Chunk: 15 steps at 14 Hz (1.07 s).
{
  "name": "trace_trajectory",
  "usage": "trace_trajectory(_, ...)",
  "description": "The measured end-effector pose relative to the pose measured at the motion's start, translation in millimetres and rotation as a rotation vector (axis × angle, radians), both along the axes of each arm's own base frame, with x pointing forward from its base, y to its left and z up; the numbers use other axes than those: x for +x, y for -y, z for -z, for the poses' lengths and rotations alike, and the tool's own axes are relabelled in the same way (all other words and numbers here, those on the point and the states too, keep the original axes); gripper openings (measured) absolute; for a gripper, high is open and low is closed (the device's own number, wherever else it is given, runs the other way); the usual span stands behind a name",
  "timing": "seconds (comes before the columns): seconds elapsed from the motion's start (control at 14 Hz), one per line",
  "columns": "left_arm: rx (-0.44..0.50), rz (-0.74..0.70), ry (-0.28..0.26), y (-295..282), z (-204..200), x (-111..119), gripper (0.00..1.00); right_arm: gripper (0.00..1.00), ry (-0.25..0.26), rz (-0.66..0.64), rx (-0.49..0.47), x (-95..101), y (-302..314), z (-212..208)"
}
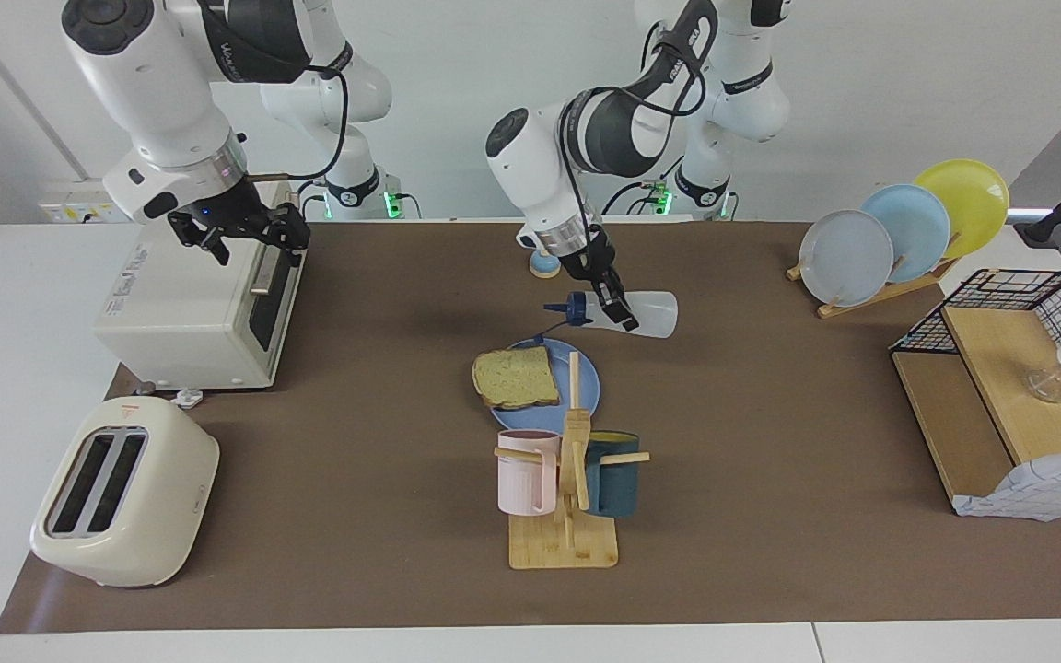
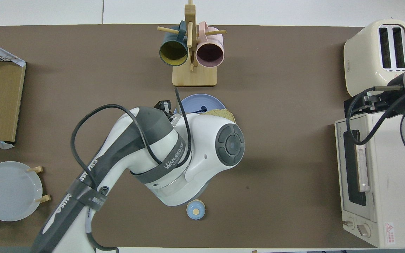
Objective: Put bread on plate and add seasoning
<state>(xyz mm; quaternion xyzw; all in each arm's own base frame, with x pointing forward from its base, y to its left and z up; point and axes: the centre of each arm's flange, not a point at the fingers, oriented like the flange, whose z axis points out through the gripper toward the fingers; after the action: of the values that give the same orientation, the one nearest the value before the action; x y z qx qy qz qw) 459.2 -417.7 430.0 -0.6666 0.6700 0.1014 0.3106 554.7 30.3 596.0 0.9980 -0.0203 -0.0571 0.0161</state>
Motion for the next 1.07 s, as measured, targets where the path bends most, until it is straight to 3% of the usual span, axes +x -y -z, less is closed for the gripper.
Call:
trace_trajectory(0.43,0.220,0.076,0.079,33,30,-16,0.41,1.00,-0.003,-0.030,0.006,0.4,12,0)
trace_trajectory(1.07,0.422,0.151,0.135,62,60,-48,0.41,1.00,0.000,-0.010,0.006,0.3,24,-1)
